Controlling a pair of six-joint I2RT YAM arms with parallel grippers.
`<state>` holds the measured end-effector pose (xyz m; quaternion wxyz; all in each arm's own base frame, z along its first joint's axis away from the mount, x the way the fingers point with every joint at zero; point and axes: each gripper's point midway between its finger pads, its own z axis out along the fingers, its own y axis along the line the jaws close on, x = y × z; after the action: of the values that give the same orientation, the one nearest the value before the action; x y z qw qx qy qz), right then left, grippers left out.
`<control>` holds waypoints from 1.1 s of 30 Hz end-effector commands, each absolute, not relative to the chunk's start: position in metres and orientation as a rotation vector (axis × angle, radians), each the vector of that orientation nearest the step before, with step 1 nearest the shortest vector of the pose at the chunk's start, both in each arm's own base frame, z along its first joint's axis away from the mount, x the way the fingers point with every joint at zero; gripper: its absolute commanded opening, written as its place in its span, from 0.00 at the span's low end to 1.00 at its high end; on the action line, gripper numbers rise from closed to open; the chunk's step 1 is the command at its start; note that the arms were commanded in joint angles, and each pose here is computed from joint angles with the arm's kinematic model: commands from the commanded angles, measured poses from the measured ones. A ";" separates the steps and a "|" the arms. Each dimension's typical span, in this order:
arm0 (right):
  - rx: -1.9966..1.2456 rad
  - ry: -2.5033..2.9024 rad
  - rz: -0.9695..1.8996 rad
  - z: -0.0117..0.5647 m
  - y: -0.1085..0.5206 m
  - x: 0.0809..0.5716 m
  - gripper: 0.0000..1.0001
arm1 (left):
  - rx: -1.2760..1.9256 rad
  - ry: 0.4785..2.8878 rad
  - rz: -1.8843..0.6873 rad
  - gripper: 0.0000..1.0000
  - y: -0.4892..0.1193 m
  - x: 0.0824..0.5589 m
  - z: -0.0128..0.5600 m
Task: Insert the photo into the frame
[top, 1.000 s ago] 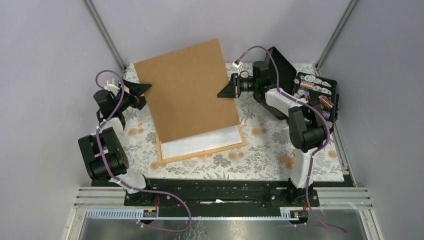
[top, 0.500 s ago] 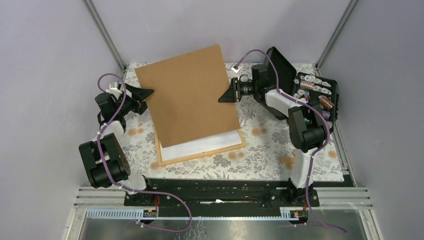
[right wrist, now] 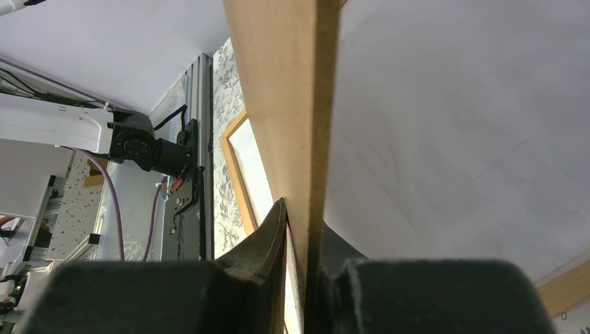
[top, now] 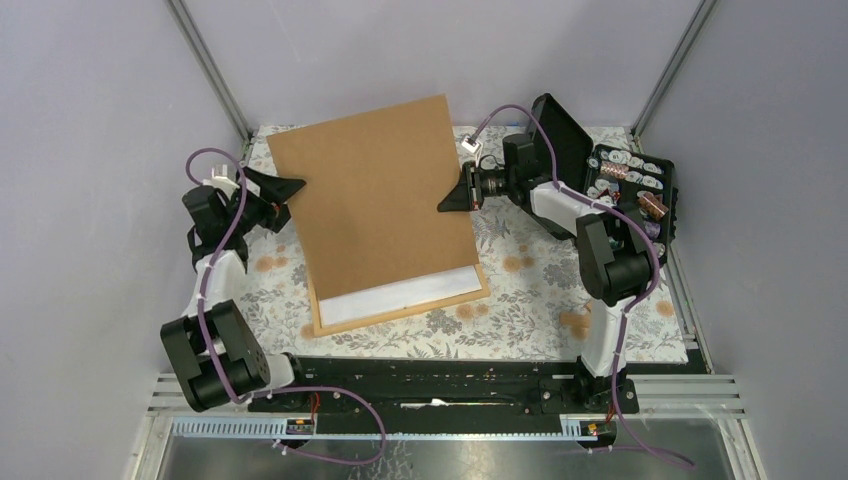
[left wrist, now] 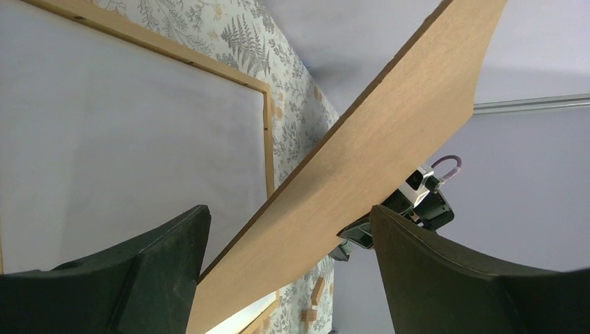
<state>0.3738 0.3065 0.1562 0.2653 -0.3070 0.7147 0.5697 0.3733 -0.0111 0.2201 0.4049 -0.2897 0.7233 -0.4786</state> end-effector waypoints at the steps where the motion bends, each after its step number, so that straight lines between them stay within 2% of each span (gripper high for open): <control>1: -0.839 1.985 1.405 0.147 0.316 0.370 0.16 | -0.561 1.771 -1.279 0.87 -0.034 0.353 0.266; 16: -0.868 2.146 1.214 0.097 0.317 0.358 0.18 | -0.660 1.839 -1.252 0.86 -0.036 0.340 0.221; 33: -0.774 2.318 1.139 0.067 0.304 0.349 0.20 | -0.645 1.889 -1.247 0.85 -0.052 0.335 0.225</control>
<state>0.3474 0.3073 0.1113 0.2181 -0.2867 0.7743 0.5203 0.3480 -0.0100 0.1831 0.3995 -0.3272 0.7439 -0.4241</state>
